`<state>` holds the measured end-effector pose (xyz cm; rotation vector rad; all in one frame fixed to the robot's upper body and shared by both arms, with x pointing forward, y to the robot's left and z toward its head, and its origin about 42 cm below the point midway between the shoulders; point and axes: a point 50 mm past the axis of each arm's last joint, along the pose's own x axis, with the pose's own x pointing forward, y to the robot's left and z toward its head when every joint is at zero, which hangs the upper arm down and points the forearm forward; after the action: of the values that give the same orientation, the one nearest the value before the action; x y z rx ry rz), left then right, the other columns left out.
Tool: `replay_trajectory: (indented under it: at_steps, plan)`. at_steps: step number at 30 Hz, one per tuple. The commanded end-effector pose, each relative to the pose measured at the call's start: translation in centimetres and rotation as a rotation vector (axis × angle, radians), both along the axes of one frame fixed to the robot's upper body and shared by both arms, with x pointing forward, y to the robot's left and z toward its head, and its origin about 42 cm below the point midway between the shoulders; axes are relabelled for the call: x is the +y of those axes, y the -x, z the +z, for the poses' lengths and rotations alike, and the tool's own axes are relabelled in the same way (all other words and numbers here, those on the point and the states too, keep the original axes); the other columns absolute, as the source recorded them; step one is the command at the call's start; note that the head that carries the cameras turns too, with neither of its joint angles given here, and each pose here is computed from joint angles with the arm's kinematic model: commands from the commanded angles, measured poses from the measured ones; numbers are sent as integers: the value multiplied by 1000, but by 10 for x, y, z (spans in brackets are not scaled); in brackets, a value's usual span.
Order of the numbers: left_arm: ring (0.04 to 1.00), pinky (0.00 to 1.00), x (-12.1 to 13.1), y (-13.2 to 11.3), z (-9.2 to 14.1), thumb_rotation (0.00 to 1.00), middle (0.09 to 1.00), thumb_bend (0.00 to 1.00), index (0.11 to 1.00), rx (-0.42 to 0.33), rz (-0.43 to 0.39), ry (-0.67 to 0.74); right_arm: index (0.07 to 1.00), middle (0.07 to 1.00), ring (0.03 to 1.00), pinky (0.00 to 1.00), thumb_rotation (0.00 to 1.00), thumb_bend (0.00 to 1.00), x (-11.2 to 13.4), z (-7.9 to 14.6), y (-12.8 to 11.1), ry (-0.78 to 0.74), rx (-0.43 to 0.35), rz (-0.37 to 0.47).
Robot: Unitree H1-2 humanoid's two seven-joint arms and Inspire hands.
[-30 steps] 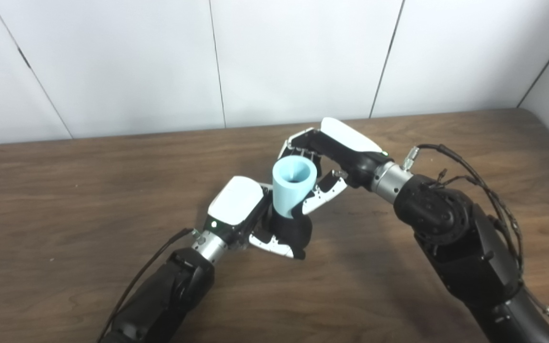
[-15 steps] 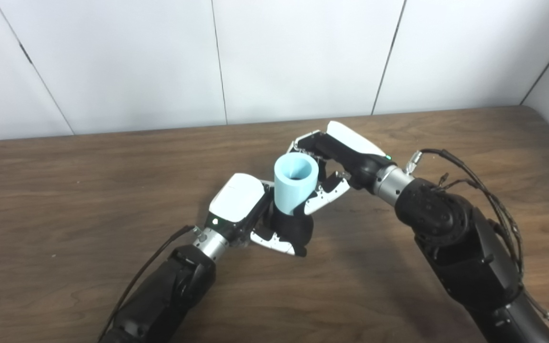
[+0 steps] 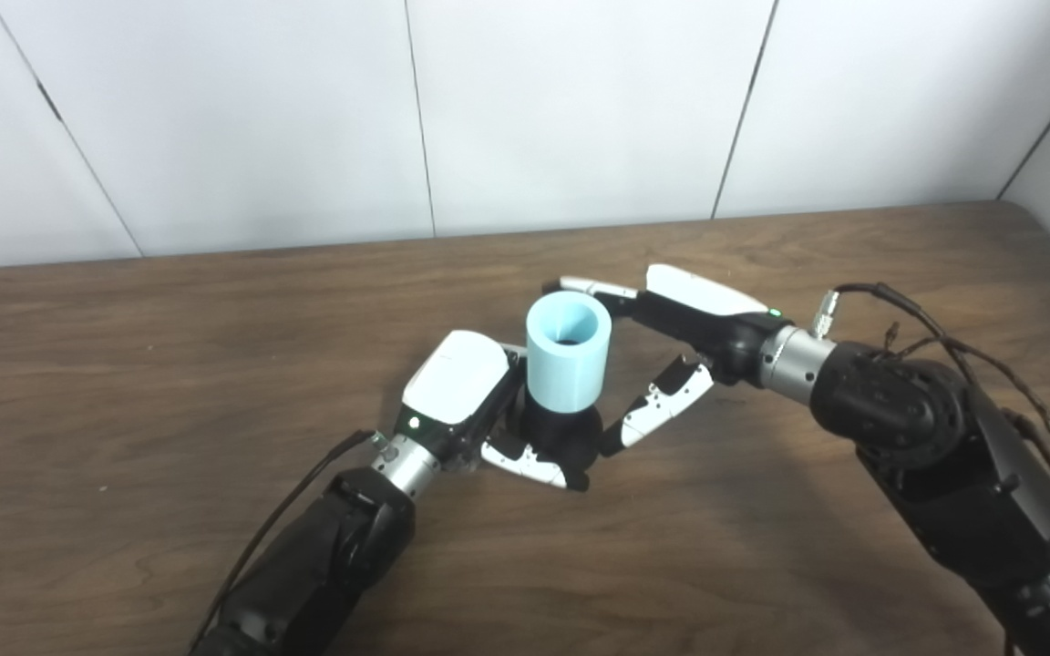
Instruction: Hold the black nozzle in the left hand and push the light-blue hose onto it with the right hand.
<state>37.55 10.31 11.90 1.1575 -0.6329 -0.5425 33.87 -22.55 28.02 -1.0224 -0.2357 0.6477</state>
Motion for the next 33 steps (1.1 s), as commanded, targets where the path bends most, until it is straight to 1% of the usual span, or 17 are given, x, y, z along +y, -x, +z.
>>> replay_trajectory:
  at_steps: [1, 6, 7, 9, 10, 11, 12, 14, 18, 19, 21, 25, 27, 28, 30, 31, 33]
  plan:
    - [336, 247, 20, 27, -53, 0, 392, 520, 496, 158, 14, -158, 1000, 1000, 1000, 986, 408, 1000, -9, 23, -2, 9, -70, -28]
    - [334, 246, 21, 26, -52, 0, 392, 521, 495, 164, 11, -152, 1000, 1000, 1000, 958, 388, 1000, -16, 20, -4, 40, -17, -98]
    - [332, 246, 21, 26, -52, 0, 431, 524, 489, 164, 11, -150, 1000, 1000, 1000, 942, 382, 1000, -17, 20, -4, 51, -14, -111]
    - [330, 246, 20, 26, -51, 0, 464, 527, 484, 158, 10, -153, 1000, 1000, 1000, 902, 377, 1000, -22, 22, -3, 64, -41, -129]
    - [328, 244, 20, 26, -51, 0, 468, 527, 483, 153, 10, -156, 1000, 1000, 1000, 912, 385, 1000, -24, 23, -3, 67, -62, -132]
    - [325, 240, 21, 26, -52, 0, 471, 528, 483, 150, 10, -158, 1000, 1000, 1000, 950, 402, 1000, -25, 24, -3, 68, -76, -134]
    - [324, 239, 21, 25, -52, 0, 471, 528, 483, 153, 10, -162, 1000, 1000, 1000, 964, 407, 1000, -26, 26, -3, 70, -103, -126]
    - [331, 241, 21, 25, -52, 0, 409, 522, 492, 157, 9, -165, 1000, 1000, 1000, 993, 438, 1000, -27, 29, -2, 73, -149, -106]
    - [321, 233, 21, 24, -52, 0, 391, 521, 492, 160, 8, -162, 1000, 1000, 1000, 1000, 505, 1000, -31, 37, 3, 55, -243, -19]
    - [315, 231, 21, 24, -52, 0, 430, 524, 487, 163, 8, -161, 1000, 1000, 1000, 1000, 514, 1000, -30, 38, 5, 47, -260, 1]
    - [318, 234, 21, 24, -52, 0, 463, 527, 483, 166, 10, -159, 1000, 1000, 1000, 1000, 517, 1000, -28, 40, 8, 32, -289, 40]
    - [321, 238, 21, 24, -52, 0, 472, 528, 482, 165, 8, -152, 1000, 1000, 1000, 1000, 528, 1000, -19, 46, 19, 17, -373, 120]
    - [323, 240, 21, 24, -52, 0, 472, 528, 481, 170, 9, -158, 1000, 1000, 1000, 1000, 545, 1000, -14, 49, 23, 10, -392, 148]
    - [325, 239, 21, 24, -51, 0, 433, 524, 487, 174, 11, -164, 1000, 1000, 1000, 1000, 548, 1000, -12, 51, 25, 8, -396, 160]
    - [327, 238, 21, 24, -51, 0, 401, 522, 491, 176, 12, -168, 1000, 1000, 1000, 1000, 548, 1000, -8, 54, 28, 12, -402, 179]
    - [323, 235, 21, 24, -51, 0, 435, 525, 487, 173, 11, -162, 1000, 1000, 1000, 1000, 551, 1000, -6, 55, 30, 20, -403, 189]
    - [319, 232, 21, 24, -51, 0, 464, 527, 483, 169, 8, -151, 1000, 1000, 1000, 1000, 554, 1000, -2, 57, 32, 30, -402, 201]
